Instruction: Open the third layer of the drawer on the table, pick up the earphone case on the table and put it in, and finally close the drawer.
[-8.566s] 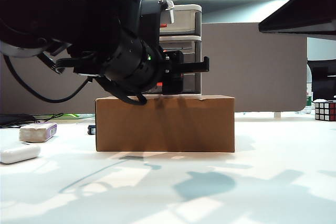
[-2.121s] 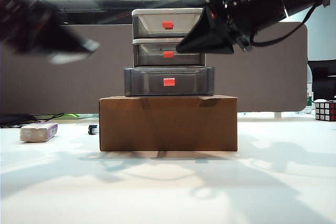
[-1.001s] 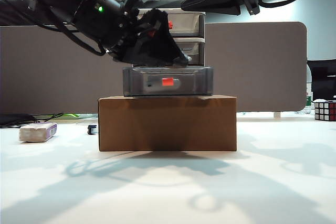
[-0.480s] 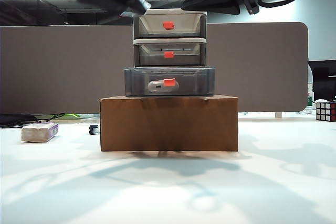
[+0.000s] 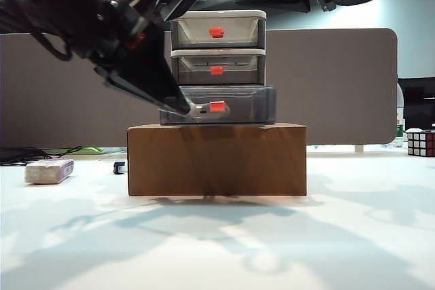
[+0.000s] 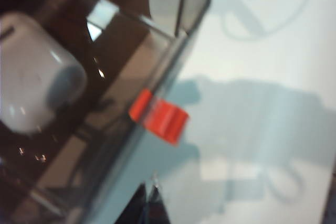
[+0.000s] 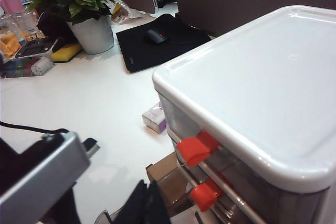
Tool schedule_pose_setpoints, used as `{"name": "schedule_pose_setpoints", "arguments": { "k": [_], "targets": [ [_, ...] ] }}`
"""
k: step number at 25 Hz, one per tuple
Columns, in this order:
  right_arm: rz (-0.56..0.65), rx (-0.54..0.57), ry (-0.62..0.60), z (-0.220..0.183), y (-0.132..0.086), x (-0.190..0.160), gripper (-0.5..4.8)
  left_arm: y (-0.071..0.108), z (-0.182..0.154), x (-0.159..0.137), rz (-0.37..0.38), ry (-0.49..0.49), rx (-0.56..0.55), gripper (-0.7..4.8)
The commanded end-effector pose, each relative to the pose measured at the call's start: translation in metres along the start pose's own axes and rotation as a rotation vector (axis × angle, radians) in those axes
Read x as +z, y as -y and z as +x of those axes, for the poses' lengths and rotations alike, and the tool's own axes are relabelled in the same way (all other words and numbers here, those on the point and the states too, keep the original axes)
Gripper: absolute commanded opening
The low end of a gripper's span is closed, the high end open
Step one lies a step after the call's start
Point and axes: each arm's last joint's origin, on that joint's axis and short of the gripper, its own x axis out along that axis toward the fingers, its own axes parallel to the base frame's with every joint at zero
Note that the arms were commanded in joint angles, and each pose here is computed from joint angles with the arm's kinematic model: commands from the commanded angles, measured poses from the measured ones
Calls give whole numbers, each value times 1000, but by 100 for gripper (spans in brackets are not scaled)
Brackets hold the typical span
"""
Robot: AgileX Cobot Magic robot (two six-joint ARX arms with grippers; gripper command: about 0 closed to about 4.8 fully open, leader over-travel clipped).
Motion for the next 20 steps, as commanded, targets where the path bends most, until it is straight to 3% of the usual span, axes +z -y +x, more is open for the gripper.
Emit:
{"name": "schedule_pose_setpoints", "arguments": {
  "k": [1, 5, 20],
  "targets": [
    [-7, -1, 8, -1, -1, 3, -5, -4, 9, 2, -6, 28, 14, -6],
    [4, -2, -12, -1, -1, 1, -6, -9, 16, 2, 2, 34, 74, -5],
    [-33, -3, -35, -1, 0, -2, -6, -24, 29, 20, 66, 225, 263, -6]
  ]
}}
